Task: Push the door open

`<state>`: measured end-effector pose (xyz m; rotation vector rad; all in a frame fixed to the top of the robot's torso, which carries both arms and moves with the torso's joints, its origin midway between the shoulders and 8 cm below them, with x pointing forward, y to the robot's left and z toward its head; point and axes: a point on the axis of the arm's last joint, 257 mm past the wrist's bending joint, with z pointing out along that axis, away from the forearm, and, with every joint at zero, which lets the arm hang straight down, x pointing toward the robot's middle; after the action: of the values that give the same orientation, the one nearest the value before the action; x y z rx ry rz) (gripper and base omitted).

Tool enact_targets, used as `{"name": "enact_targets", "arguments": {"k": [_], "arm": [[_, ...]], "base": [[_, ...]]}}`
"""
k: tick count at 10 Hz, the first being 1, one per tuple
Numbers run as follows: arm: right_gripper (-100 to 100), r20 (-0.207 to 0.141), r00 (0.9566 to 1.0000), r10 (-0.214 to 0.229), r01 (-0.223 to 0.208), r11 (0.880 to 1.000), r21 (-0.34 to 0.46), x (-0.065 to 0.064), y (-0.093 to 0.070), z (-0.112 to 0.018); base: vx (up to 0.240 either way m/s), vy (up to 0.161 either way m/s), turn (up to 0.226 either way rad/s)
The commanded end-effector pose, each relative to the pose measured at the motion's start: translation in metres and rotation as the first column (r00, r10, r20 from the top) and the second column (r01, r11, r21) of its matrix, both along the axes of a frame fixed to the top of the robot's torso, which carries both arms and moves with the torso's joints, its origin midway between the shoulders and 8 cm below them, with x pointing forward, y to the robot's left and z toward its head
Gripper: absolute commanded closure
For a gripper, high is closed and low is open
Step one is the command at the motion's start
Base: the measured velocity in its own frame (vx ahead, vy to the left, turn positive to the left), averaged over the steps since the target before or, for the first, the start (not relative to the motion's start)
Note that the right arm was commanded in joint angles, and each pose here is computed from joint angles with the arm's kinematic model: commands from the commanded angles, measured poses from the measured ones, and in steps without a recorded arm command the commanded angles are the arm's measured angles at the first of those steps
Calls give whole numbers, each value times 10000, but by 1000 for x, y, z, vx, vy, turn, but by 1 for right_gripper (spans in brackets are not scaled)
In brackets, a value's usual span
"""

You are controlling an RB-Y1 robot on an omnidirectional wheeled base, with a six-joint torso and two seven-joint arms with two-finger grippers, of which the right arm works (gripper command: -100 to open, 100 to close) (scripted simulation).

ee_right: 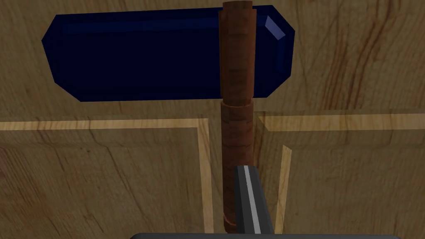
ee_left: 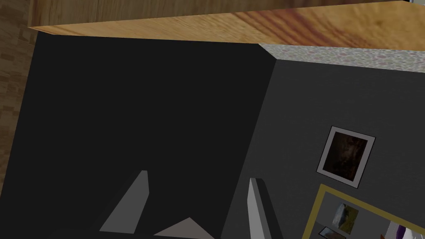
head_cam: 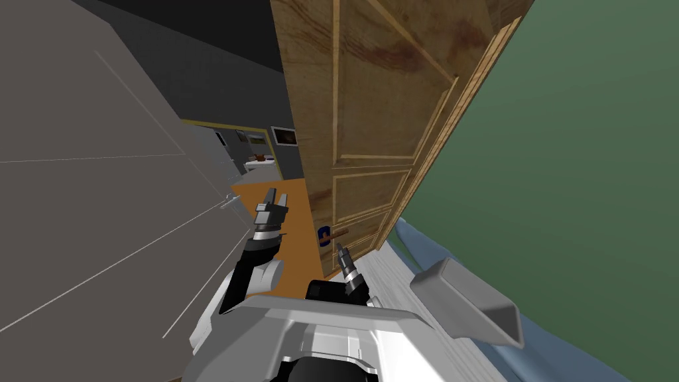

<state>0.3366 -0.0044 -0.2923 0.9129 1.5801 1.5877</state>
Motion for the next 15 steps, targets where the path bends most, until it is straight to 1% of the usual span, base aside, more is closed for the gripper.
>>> {"name": "enact_targets", "arguments": {"k": [1,3,4,6,7,10,14,15], "arm": [[100,-1,10000,0,0,10000,-1,0,0,0],[100,-1,10000,0,0,10000,-1,0,0,0],[-100,-19,9999,-149,149,9999,-39,-1,-6,-1],[-100,-27,9995,-302,302,9995,-36,-1,-12,0],[-100,-19,9997,-244,244,9997,-37,0,-9,0],[-100,-28,9995,-305,305,9995,-117,7,-10,-2],[-100,-11,9990,-443,443,9990,-45,20,-7,-1],[-100,-6,9991,-415,415,9991,-62,17,-7,-1]], "base": [[-17,-11,0],[-4,-2,0],[-124,-14,-124],[-233,-3,-135],[-95,1,-17],[146,90,26],[190,90,28],[75,40,8]]}}
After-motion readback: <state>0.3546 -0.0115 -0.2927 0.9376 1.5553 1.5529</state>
